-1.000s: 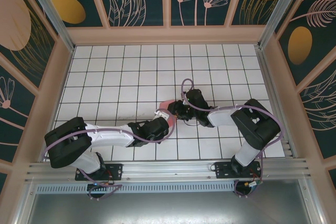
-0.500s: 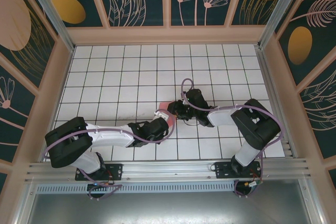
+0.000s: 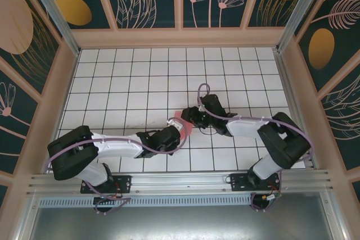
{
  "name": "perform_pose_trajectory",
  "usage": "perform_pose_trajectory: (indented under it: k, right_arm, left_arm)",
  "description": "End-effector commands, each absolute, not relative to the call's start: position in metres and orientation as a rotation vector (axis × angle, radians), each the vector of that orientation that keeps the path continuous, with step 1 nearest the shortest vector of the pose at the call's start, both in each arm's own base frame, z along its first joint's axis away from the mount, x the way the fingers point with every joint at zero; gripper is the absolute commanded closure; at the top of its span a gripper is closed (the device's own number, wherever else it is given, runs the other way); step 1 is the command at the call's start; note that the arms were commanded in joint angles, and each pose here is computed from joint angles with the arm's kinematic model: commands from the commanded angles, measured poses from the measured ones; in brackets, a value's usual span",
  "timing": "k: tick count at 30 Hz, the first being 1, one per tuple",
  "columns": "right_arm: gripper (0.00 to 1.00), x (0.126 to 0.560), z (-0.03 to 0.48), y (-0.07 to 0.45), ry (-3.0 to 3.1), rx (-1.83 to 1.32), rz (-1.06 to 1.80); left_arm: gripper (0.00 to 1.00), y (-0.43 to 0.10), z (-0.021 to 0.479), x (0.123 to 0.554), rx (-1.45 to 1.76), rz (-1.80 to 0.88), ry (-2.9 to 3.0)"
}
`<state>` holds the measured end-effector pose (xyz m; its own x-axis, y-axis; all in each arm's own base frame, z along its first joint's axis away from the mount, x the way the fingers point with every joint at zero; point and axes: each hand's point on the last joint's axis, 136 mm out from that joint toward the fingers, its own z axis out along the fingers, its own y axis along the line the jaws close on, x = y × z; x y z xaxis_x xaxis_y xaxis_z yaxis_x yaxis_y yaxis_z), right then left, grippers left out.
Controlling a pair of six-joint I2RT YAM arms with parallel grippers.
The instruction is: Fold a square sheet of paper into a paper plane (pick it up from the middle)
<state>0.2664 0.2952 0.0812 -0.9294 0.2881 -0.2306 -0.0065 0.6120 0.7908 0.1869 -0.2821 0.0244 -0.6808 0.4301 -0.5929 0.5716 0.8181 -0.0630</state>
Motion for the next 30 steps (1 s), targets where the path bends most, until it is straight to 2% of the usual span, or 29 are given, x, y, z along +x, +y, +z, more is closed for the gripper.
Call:
perform_pose_trajectory:
  k: [1, 6, 11, 25, 30]
  right_arm:
    - [0.54, 0.268, 0.089, 0.27, 2.468, 0.268, 1.095]
    - [0.5, 0.26, 0.099, 0.251, 2.419, 0.301, 1.064]
    - [0.52, 0.247, 0.098, 0.249, 2.416, 0.287, 1.094]
    - [0.74, 0.229, 0.083, 0.272, 2.467, 0.205, 1.072]
    - [0.77, 0.229, 0.064, 0.265, 2.525, 0.256, 0.992]
  left_arm:
    - [0.9, -0.297, 0.033, 0.183, 0.785, -0.456, 2.402]
    - [0.89, -0.306, 0.035, 0.181, 0.799, -0.59, 2.42]
    - [0.89, -0.312, 0.036, 0.184, 0.798, -0.684, 2.435]
    - [0.89, -0.314, 0.025, 0.18, 0.753, -0.872, 2.501]
    - [0.89, -0.316, 0.022, 0.182, 0.736, -0.891, 2.519]
